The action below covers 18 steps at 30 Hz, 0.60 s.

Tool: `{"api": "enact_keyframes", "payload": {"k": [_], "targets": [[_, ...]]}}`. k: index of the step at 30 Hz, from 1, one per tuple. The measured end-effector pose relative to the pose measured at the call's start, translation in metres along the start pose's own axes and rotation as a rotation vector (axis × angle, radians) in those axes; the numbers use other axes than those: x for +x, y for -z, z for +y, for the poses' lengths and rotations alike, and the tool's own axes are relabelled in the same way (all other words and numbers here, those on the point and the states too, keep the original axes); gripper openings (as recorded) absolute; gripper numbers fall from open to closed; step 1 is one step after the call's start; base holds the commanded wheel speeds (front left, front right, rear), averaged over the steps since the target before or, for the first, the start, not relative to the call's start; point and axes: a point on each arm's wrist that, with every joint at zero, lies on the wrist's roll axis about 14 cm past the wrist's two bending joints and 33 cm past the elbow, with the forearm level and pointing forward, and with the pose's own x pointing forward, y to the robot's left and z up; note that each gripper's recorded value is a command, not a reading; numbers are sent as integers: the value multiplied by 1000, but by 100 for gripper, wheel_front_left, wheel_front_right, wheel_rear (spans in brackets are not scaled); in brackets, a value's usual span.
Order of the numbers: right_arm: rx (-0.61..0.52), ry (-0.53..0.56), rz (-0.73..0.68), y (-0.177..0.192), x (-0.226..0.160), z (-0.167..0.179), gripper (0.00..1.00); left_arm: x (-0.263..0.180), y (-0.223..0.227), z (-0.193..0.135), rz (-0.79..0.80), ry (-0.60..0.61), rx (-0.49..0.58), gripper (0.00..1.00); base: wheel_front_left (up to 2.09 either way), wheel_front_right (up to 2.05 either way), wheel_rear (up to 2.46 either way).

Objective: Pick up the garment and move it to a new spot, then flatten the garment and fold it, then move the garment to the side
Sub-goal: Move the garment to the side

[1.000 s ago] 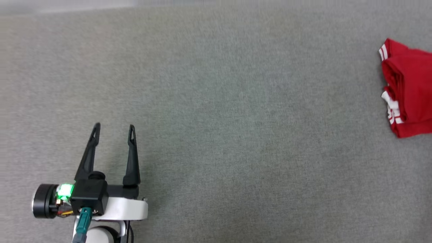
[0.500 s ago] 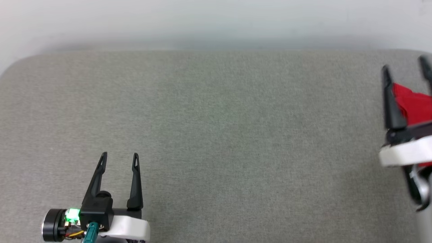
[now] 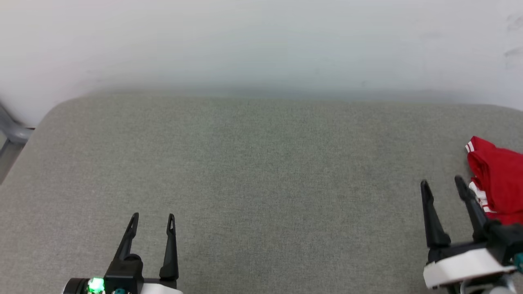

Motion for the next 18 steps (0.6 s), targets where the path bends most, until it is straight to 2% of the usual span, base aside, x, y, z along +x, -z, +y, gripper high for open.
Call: {"api": "enact_keyframes", "payload": {"k": [9,18], "targets": [[48,32,57,15,-33,4,100,-12,-1,-4,1,13,-16,100,0,0,0],[57,48,67,18,-44,4,100,-16,1,-4,7,16,-21,100,0,0,0]]}}
